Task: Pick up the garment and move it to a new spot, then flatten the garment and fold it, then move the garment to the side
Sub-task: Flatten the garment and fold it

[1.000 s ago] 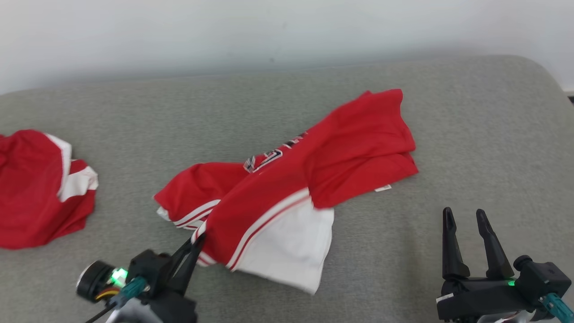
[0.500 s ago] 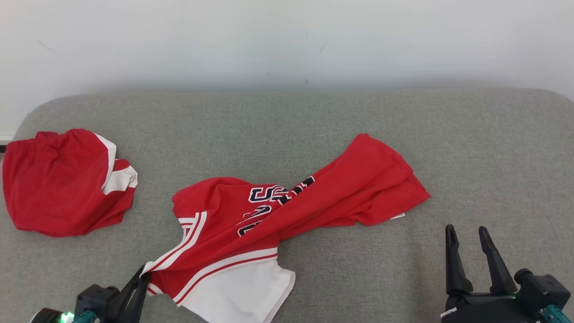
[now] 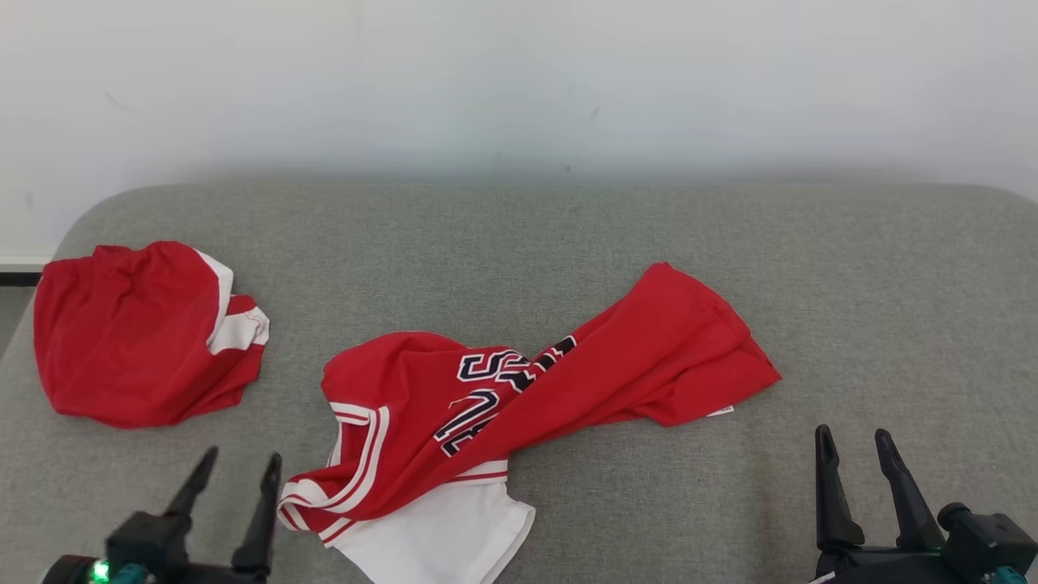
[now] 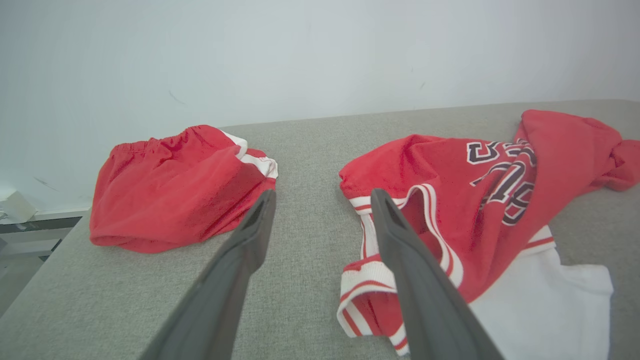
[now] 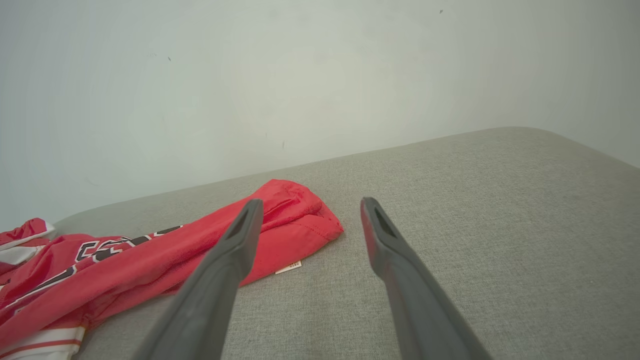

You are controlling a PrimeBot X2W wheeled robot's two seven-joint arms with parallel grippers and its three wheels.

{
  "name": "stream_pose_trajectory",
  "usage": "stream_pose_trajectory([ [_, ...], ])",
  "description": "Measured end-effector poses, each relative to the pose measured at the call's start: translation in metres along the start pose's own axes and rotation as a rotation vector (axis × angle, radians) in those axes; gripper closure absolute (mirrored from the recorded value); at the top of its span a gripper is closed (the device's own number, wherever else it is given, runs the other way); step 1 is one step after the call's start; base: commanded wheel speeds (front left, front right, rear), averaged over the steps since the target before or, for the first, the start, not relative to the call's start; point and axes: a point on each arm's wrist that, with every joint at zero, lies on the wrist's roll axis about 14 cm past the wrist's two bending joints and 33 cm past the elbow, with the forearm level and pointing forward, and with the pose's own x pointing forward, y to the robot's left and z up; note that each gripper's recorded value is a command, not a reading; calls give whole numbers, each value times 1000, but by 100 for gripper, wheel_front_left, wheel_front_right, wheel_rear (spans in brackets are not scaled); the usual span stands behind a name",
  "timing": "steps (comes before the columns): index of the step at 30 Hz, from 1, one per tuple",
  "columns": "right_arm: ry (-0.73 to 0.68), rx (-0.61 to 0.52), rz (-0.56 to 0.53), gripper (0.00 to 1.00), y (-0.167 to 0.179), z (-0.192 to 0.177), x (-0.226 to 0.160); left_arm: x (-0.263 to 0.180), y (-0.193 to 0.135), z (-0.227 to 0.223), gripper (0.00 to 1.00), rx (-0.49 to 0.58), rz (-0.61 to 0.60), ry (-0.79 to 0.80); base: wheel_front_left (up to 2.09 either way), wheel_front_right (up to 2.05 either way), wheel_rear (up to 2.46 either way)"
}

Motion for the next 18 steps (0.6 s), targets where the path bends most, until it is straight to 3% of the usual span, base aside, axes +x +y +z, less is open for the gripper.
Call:
stream_pose_trajectory([
  [10, -13, -4, 16, 0, 4, 4, 3, -10, 32, 50, 0, -55, 178, -192, 0, 0, 0],
  [18, -37, -11, 7, 0, 1, 13, -3, -29, 45, 57, 0, -52, 265, -240, 0, 0, 0],
])
